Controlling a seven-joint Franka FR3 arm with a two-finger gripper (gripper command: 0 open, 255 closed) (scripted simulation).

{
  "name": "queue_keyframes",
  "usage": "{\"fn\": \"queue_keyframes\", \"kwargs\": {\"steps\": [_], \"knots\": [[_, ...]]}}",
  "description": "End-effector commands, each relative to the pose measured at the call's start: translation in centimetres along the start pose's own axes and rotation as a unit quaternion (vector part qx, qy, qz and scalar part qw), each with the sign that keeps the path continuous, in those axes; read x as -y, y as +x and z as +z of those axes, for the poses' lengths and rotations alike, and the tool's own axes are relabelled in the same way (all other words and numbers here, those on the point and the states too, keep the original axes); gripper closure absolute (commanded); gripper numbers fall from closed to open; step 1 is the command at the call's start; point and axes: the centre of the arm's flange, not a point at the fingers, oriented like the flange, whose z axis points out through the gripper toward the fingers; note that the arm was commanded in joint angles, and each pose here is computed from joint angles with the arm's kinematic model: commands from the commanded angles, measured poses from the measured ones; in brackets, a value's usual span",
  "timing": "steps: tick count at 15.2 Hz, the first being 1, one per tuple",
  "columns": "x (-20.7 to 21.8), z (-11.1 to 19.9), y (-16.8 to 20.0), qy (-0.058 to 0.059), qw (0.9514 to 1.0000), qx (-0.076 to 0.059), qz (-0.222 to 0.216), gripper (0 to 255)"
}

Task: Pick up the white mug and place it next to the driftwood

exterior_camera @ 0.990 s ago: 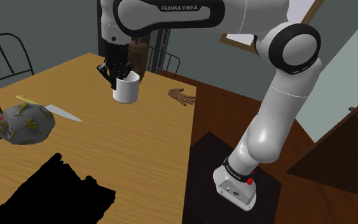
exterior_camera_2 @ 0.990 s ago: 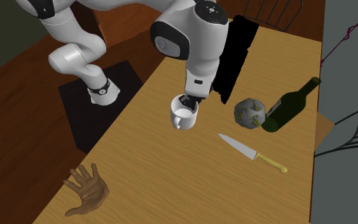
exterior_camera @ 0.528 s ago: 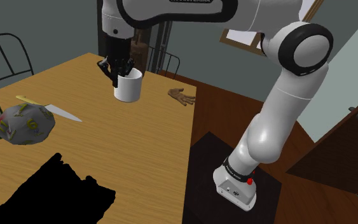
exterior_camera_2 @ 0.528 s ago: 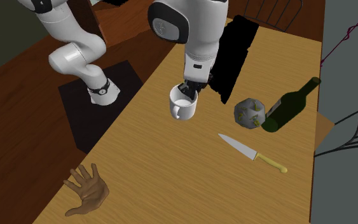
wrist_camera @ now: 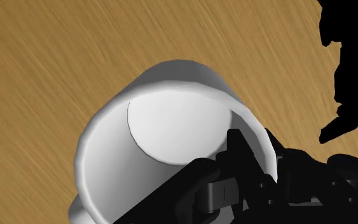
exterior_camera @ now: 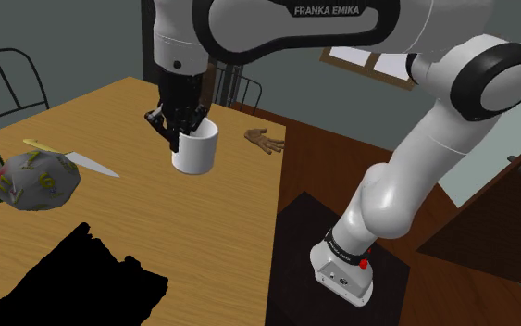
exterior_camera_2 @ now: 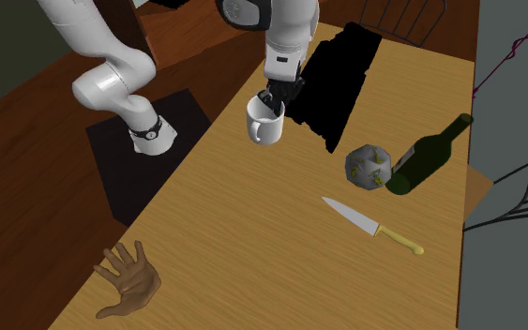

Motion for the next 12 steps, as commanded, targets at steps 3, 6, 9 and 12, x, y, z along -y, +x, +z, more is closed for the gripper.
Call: {"fn": "queue_keyframes", "kwargs": {"steps": [3,6,9,12], "knots": [[2.4,0.1,-4.8,0.0,1.0,0.0,0.001,255],[4.2,0.1,-8.3,0.0,1.0,0.0,0.001,255],[6.0,0.2,-11.8,0.0,1.0,0.0,0.001,255],[7.8,0.2,-15.4,0.0,1.0,0.0,0.001,255]]}}
